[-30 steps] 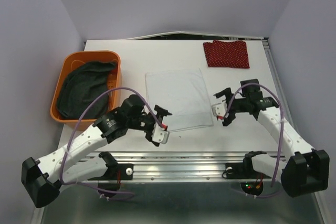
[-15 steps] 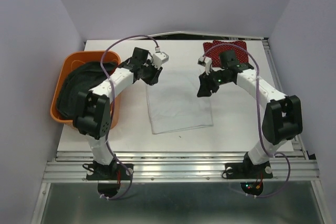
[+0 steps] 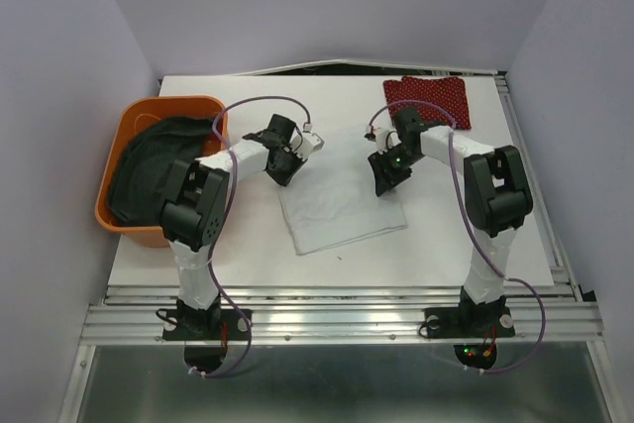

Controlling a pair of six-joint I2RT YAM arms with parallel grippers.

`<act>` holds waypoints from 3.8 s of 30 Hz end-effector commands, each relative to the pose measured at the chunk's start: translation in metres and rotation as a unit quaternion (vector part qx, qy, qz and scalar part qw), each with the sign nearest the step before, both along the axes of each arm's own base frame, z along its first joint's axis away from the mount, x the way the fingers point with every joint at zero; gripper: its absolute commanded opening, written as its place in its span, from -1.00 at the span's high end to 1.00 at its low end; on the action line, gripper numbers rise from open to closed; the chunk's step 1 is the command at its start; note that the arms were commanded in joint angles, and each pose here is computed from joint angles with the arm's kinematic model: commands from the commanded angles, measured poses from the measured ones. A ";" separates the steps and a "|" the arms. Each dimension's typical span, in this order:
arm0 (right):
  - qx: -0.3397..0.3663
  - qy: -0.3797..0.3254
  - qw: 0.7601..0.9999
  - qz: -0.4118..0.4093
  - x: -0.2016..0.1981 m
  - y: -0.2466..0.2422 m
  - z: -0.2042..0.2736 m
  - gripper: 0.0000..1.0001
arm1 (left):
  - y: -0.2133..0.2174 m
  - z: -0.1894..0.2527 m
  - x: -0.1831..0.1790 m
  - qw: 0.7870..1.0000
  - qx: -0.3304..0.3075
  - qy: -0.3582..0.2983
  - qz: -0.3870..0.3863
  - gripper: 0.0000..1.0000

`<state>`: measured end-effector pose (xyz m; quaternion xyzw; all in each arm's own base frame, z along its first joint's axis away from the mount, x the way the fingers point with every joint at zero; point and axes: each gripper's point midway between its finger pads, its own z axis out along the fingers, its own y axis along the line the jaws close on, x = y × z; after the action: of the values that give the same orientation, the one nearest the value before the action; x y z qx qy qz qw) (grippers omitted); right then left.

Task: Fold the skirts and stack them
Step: Flatten the skirt out, then fold the skirt

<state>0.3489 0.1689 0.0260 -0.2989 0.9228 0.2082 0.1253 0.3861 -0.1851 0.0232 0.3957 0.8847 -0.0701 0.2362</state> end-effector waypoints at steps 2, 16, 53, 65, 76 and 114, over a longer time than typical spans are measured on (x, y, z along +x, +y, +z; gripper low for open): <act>-0.097 -0.084 0.991 0.030 0.067 -0.037 -0.019 0.02 | -0.019 -0.011 -0.096 0.990 0.016 0.072 -0.121 0.65; -0.023 -0.291 0.951 0.102 0.119 -0.011 0.120 -0.28 | -0.171 0.109 -0.165 0.950 -0.159 0.013 -0.268 0.03; -0.194 -0.137 0.913 0.333 -0.175 -0.069 -0.012 0.06 | -0.016 0.048 -0.182 0.902 -0.007 -0.114 -0.417 -0.15; -0.182 -0.154 0.915 0.326 -0.169 -0.062 0.002 0.99 | -0.029 0.027 -0.196 0.857 0.005 -0.137 -0.497 -0.12; -0.170 -0.166 0.916 0.323 -0.165 -0.056 0.016 0.99 | -0.023 0.003 -0.203 0.838 0.036 -0.125 -0.530 0.10; -0.065 -0.205 0.907 0.362 -0.186 -0.033 0.103 0.99 | -0.031 0.165 -0.170 0.899 -0.063 -0.216 -0.375 1.00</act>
<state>0.1478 0.1271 0.1188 -0.6436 0.7327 0.1173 0.1877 0.1820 -0.2049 0.1666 0.7206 0.5745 -0.1258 0.3672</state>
